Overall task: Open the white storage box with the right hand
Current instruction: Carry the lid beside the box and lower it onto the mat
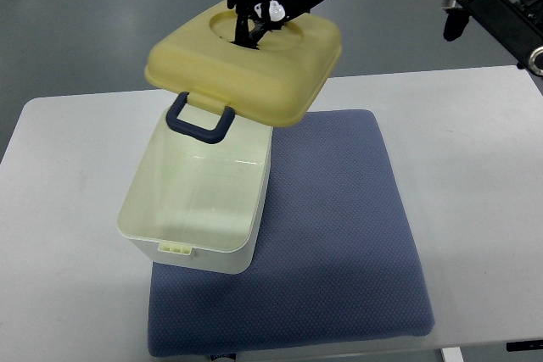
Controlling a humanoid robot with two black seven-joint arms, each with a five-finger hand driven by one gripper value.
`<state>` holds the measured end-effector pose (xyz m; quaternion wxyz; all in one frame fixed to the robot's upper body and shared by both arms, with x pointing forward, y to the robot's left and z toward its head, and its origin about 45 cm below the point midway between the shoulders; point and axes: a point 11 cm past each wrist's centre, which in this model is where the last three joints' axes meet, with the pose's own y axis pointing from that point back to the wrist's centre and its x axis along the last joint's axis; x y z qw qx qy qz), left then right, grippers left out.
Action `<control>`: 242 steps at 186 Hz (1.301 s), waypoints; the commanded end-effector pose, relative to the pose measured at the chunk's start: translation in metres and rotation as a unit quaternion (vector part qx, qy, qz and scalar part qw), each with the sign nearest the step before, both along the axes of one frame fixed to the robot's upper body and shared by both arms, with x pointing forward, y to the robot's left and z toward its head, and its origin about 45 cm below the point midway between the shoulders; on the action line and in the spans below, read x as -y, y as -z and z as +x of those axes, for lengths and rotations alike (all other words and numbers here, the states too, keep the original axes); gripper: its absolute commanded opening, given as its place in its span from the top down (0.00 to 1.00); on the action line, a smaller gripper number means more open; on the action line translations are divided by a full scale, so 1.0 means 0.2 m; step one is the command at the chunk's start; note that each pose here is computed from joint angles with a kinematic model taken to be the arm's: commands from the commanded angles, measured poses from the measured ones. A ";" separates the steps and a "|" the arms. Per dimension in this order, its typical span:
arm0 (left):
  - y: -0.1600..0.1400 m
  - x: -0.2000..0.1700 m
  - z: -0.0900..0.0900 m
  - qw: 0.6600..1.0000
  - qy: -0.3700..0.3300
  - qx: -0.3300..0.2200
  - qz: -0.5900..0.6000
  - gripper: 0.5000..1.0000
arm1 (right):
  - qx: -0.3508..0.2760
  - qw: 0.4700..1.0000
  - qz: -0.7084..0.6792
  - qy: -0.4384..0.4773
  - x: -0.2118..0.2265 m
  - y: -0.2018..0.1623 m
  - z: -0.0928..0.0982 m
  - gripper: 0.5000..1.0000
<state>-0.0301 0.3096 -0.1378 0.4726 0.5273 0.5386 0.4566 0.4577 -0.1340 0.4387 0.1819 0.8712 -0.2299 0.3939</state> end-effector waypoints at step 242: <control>0.00 -0.01 0.00 1.000 0.002 -0.001 0.001 0.00 | -0.170 0.973 -0.096 0.123 0.79 0.86 -0.15 1.00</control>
